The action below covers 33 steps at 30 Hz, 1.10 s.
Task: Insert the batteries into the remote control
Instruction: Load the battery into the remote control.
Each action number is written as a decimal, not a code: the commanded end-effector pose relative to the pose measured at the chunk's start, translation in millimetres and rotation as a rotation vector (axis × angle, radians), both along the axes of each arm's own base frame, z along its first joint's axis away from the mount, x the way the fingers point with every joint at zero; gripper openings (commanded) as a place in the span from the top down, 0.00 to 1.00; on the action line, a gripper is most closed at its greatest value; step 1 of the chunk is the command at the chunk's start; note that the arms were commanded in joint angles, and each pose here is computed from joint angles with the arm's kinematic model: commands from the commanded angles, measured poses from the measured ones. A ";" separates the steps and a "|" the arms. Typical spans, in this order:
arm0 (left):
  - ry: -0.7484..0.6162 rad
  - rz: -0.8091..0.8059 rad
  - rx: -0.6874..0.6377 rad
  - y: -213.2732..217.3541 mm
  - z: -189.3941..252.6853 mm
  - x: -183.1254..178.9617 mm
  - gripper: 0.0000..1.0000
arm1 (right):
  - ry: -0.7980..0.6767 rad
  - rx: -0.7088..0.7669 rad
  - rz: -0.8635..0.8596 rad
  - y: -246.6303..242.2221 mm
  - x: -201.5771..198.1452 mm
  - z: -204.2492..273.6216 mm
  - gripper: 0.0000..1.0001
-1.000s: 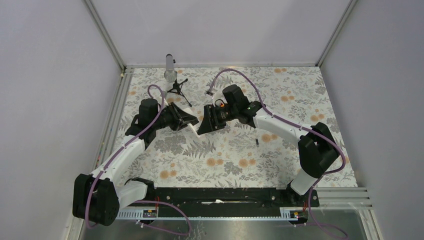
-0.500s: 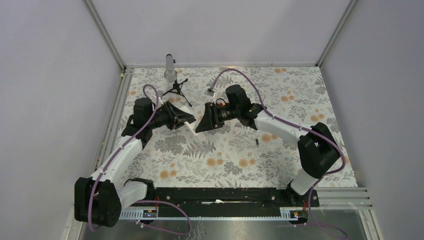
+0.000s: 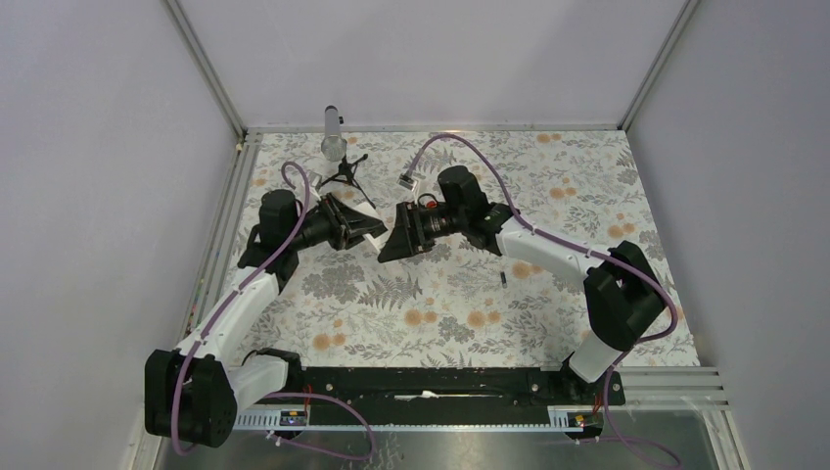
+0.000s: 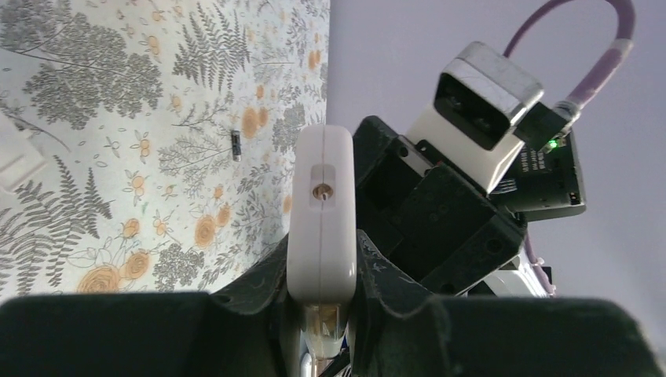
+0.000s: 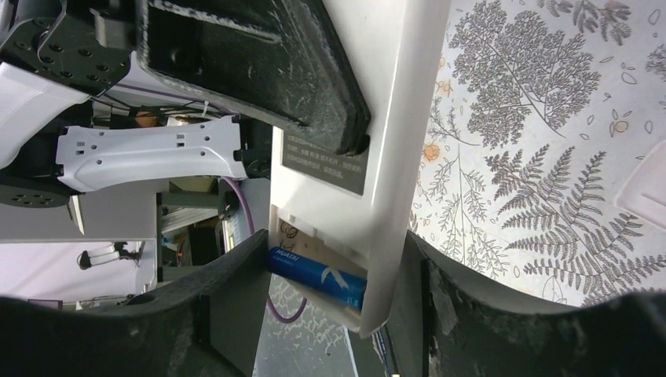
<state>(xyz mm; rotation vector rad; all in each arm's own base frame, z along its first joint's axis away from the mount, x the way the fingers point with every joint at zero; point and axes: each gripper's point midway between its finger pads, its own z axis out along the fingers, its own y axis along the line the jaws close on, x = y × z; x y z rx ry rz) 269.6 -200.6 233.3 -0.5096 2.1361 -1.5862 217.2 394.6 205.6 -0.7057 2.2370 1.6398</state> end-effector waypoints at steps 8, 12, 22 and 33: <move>-0.204 -0.088 -0.099 -8.4 72.6 -11.2 1.00 | 0.035 -0.007 0.030 1.0 -14.0 -3.2 0.25; -0.221 -0.096 -0.055 -6.9 62.3 -12.6 1.00 | 0.008 0.070 0.043 2.3 -17.3 20.6 0.12; -0.247 -0.116 -0.014 -5.6 37.9 -15.0 1.00 | 0.026 0.257 0.109 1.0 -34.2 69.1 0.06; -0.263 -0.119 -0.017 -5.3 37.0 -18.4 1.00 | 0.095 0.249 0.079 0.2 -29.3 59.5 0.37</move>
